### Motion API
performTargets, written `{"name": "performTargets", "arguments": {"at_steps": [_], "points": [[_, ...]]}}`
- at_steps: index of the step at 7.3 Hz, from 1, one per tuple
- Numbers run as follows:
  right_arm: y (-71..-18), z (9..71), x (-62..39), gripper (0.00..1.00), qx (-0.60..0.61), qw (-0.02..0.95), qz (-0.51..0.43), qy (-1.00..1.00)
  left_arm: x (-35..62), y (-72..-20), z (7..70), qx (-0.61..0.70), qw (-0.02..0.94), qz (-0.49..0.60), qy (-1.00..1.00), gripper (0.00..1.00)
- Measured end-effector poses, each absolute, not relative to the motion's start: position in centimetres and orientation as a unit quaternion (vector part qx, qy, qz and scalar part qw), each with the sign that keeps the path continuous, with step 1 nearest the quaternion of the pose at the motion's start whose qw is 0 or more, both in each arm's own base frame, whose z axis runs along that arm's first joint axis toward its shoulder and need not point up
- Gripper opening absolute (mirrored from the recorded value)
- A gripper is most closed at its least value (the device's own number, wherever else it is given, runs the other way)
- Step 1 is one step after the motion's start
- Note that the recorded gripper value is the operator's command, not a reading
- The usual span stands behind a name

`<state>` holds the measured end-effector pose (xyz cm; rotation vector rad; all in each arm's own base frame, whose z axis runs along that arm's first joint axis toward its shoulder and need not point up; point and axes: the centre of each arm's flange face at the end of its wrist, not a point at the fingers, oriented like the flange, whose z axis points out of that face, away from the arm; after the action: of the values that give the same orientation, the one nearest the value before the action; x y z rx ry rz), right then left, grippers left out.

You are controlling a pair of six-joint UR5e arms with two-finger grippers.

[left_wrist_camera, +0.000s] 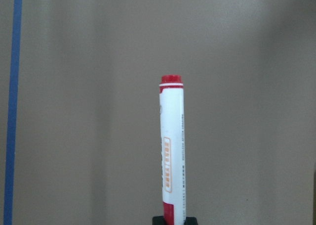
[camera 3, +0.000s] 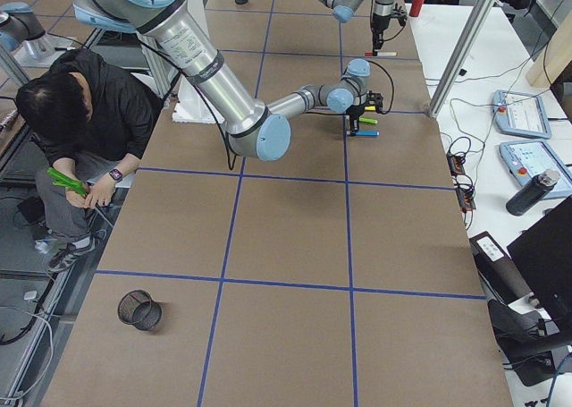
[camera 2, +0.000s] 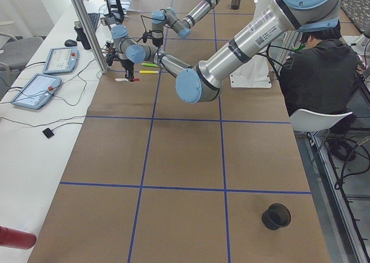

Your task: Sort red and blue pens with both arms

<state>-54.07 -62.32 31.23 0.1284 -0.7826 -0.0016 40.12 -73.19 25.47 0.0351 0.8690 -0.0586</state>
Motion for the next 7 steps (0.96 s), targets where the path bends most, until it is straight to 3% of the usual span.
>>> {"name": "performTargets", "arguments": {"at_steps": [5, 7], "points": [[-64.5, 26.8, -47.6, 0.0, 0.051, 0.927, 0.005, -0.372, 37.3, -72.4, 26.7, 0.017, 0.9, -0.033, 0.434, 0.0], [-65.0, 27.9, -42.7, 0.0, 0.048, 0.939, -0.024, -0.339, 32.6, -71.3, 29.3, 0.03, 0.897, -0.042, 0.439, 0.0]]}}
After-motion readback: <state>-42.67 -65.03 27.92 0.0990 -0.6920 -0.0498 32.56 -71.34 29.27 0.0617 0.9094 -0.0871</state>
